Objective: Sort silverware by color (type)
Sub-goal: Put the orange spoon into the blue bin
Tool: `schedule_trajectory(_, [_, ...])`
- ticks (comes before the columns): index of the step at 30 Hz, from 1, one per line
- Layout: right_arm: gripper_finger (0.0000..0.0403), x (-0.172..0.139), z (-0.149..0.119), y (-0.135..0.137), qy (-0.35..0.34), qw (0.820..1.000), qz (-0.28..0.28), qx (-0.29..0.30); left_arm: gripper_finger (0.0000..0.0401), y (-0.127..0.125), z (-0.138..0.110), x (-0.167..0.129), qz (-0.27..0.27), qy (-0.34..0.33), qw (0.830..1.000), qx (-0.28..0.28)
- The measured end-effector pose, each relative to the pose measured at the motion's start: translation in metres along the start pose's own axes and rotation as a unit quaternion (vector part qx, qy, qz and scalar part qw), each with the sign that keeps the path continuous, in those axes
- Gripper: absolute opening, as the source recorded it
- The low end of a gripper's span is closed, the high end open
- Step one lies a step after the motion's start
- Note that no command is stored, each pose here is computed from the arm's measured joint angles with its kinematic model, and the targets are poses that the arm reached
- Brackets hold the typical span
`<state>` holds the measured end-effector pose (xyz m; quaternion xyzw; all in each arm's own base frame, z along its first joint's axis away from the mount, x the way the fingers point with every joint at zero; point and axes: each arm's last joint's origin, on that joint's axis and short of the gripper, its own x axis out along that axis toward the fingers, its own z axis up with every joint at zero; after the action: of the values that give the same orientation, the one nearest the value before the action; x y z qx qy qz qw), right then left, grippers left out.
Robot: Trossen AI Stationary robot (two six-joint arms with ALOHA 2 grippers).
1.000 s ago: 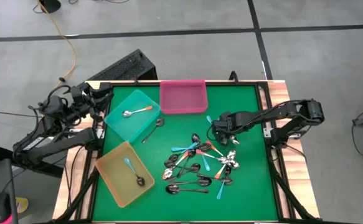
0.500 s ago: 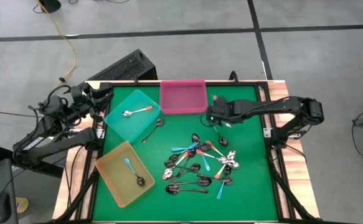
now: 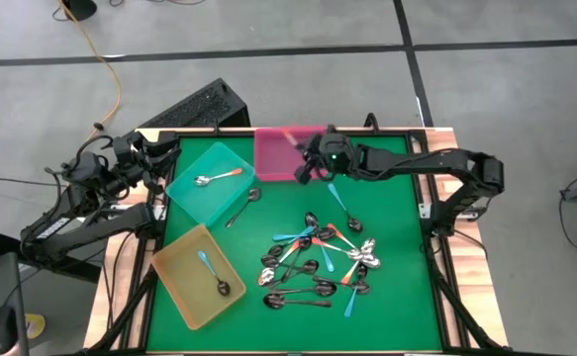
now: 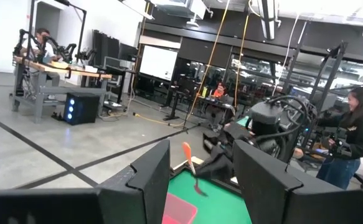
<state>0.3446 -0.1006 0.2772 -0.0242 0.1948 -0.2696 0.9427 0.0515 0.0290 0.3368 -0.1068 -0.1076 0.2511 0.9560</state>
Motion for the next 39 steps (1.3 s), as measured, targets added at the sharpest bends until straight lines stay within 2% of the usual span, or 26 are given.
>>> schedule_trajectory(3, [0.0009, 0.016, -0.008, 0.000, -0.004, 0.999, 0.030, -0.030, 0.0158, 0.000, 0.000, 0.000, 0.001, 0.002, 1.000, 0.002])
schedule_trajectory(9, [0.0009, 0.046, -0.042, -0.009, 0.067, 0.997, 0.019, -0.026, 0.0158, 0.001, -0.002, 0.000, 0.003, 0.011, 1.000, 0.006])
schedule_trajectory(15, [0.0009, 0.066, -0.062, -0.022, 0.099, 0.995, 0.002, 0.000, 0.0158, 0.002, -0.003, 0.000, 0.022, 0.014, 1.000, 0.007])
schedule_trajectory(22, [0.0009, 0.071, -0.067, -0.037, 0.105, 0.993, 0.004, 0.059, 0.0158, 0.002, -0.003, 0.000, 0.031, 0.013, 0.999, 0.012])
schedule_trajectory(33, [0.0009, 0.077, -0.077, -0.047, 0.127, 0.990, 0.019, 0.060, 0.0158, 0.003, -0.004, 0.000, 0.031, 0.014, 0.999, 0.016])
schedule_trajectory(36, [0.0009, 0.080, -0.077, -0.048, 0.115, 0.991, 0.019, 0.063, 0.0158, 0.003, -0.004, 0.000, 0.031, 0.015, 0.999, 0.017])
schedule_trajectory(39, [0.0009, 0.081, -0.083, -0.050, 0.134, 0.989, 0.022, 0.063, 0.0158, 0.003, -0.004, 0.000, 0.031, 0.015, 0.999, 0.017])
